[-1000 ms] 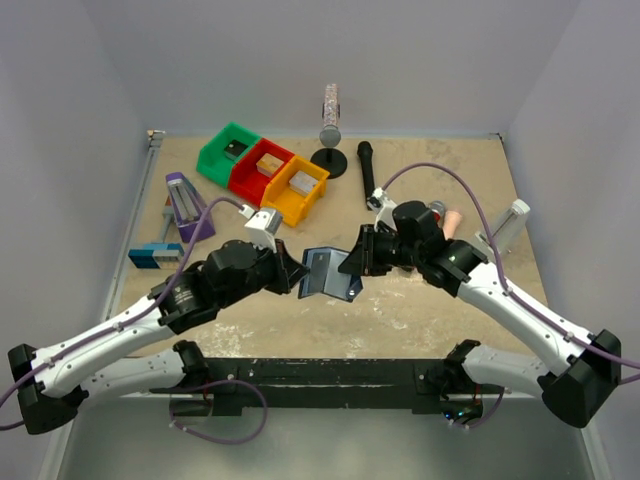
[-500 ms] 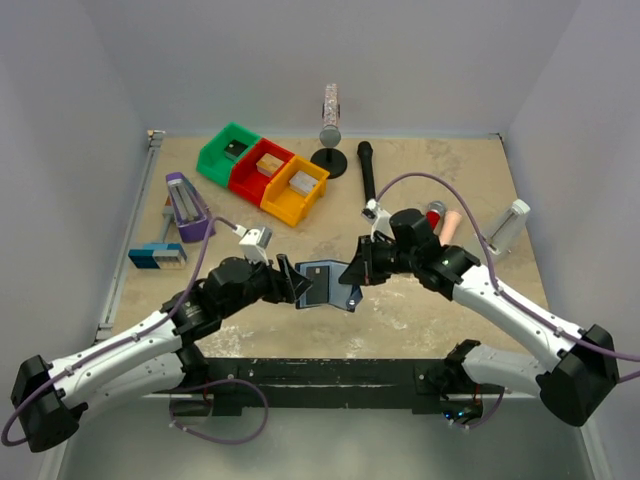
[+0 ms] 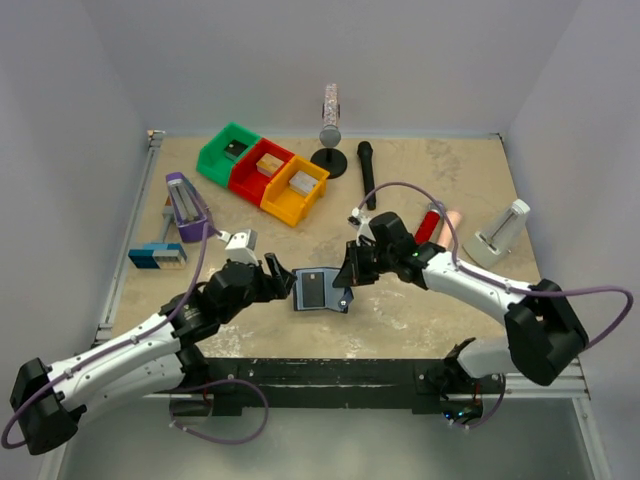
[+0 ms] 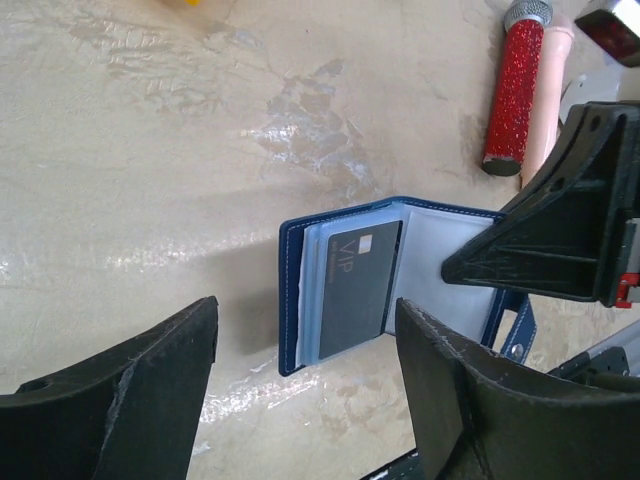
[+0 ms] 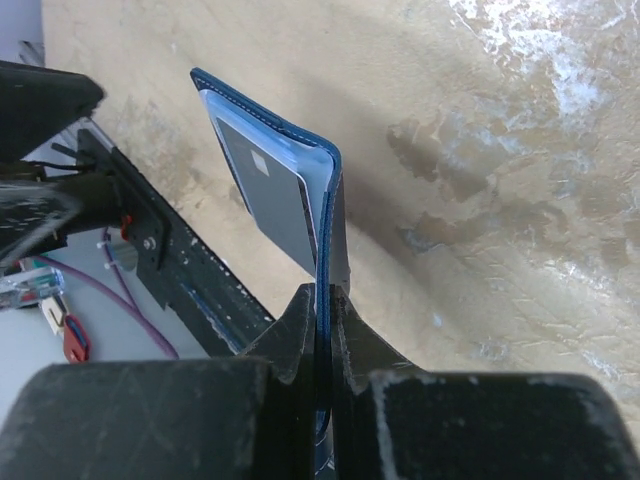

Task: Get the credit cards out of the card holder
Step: Open the card holder at the center of the board.

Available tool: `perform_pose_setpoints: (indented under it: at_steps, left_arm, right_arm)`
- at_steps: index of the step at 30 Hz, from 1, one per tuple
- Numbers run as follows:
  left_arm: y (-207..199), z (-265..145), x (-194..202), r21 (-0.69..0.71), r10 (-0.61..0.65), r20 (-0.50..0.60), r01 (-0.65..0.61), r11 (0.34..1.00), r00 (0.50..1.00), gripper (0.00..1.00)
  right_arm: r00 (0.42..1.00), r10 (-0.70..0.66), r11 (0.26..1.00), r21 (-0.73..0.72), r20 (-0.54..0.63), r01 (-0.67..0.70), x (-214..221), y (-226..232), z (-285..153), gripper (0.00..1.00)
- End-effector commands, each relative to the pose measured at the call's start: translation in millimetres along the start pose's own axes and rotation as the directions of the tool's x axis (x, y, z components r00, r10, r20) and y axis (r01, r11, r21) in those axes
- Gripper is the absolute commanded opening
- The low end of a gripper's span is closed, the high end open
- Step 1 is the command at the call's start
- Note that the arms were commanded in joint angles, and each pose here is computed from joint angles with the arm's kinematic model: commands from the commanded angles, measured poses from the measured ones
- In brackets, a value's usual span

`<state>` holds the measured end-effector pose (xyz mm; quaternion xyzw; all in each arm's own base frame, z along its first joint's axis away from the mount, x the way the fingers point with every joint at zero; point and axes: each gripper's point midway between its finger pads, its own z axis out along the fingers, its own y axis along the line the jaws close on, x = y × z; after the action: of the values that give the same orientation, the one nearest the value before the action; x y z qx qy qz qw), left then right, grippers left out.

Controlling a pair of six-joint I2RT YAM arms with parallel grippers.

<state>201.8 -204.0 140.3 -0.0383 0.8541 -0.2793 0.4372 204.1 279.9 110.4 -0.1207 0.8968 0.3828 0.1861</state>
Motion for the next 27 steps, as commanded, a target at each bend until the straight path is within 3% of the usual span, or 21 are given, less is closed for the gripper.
perform_pose_setpoints:
  at_steps: [1, 13, 27]
  left_arm:
    - [5, 2, -4, -0.004, -0.043, 0.050, 0.044, 0.999, 0.998, 0.74]
    - [-35, 44, 40, 0.167, -0.088, -0.111, 0.105, 0.980, 0.990, 0.62]
    - [-14, 67, 70, 0.092, -0.064, -0.169, 0.081, 0.993, 0.983, 0.55]
  right_arm:
    - [0.999, -0.011, 0.999, -0.029, 0.034, 0.012, -12, 0, 13, 0.00]
    - [0.998, 0.058, 0.997, 0.041, -0.009, -0.058, -3, -27, 37, 0.00]
    - [0.992, 0.109, 0.990, 0.099, -0.067, -0.102, 15, -50, 52, 0.00]
